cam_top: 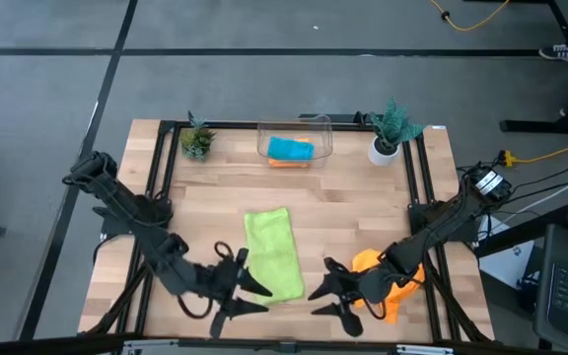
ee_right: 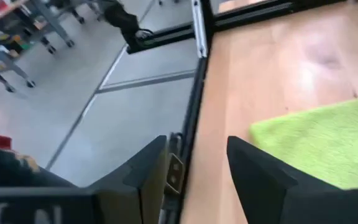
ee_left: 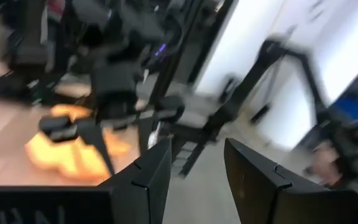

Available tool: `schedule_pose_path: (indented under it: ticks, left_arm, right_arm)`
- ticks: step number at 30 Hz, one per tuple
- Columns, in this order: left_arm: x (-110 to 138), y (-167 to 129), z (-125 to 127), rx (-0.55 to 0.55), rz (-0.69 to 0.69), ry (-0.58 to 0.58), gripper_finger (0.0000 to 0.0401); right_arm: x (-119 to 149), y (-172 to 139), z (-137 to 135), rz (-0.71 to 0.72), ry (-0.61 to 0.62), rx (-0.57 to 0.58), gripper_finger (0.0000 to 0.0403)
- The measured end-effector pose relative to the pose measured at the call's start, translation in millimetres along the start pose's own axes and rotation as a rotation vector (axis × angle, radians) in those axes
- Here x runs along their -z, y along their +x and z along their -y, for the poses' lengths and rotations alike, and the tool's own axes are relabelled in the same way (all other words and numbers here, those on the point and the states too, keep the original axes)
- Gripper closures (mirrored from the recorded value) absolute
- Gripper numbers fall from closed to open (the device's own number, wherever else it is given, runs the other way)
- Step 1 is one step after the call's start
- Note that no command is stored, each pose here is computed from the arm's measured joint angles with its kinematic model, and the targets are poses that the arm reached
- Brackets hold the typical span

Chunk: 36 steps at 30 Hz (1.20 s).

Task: Fold microfiber towels
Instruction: Fold the green towel

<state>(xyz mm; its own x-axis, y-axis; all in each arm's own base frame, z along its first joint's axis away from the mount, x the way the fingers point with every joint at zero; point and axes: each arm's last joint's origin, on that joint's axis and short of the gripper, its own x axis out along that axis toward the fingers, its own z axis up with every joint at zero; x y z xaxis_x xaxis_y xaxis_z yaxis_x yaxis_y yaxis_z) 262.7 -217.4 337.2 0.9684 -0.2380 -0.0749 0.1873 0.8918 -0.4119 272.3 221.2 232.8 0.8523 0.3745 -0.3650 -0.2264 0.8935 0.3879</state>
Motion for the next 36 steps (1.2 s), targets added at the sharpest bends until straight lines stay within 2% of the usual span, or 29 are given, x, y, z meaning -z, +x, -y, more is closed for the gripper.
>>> schedule_pose_path:
  ticks: [6, 9, 12, 16, 20, 25, 30, 33, 36]
  left_arm:
    - [8, 16, 23, -0.158, -0.232, 0.090, 0.0260]
    - [15, 28, 25, -0.251, -0.347, 0.086, 0.0260]
    - [26, 37, 25, -0.308, -0.389, 0.034, 0.0260]
    - [45, 47, 24, -0.310, -0.452, -0.037, 0.0257]
    - [56, 56, 17, -0.310, -0.528, -0.161, 0.0243]
    - [54, 60, 11, -0.330, -0.525, -0.181, 0.0214]
    - [58, 62, 8, -0.345, -0.533, -0.153, 0.0183]
    - [72, 67, 7, -0.339, -0.583, -0.065, 0.0176]
    - [89, 73, 5, -0.334, -0.626, 0.023, 0.0174]
  right_arm:
    - [6, 0, 5, -0.067, -0.025, 0.043, 0.0232]
    - [6, 0, 7, -0.075, -0.070, 0.049, 0.0232]
    - [5, 1, 9, -0.072, -0.087, 0.055, 0.0232]
    - [4, 2, 11, -0.068, -0.060, 0.062, 0.0232]
    - [4, 2, 13, -0.073, -0.063, 0.069, 0.0232]
    - [4, 2, 14, -0.079, -0.063, 0.074, 0.0232]
    - [4, 2, 13, -0.092, -0.062, 0.056, 0.0232]
    - [6, 3, 13, -0.101, -0.059, 0.046, 0.0222]
    - [13, 10, 15, -0.137, -0.040, 0.035, 0.0194]
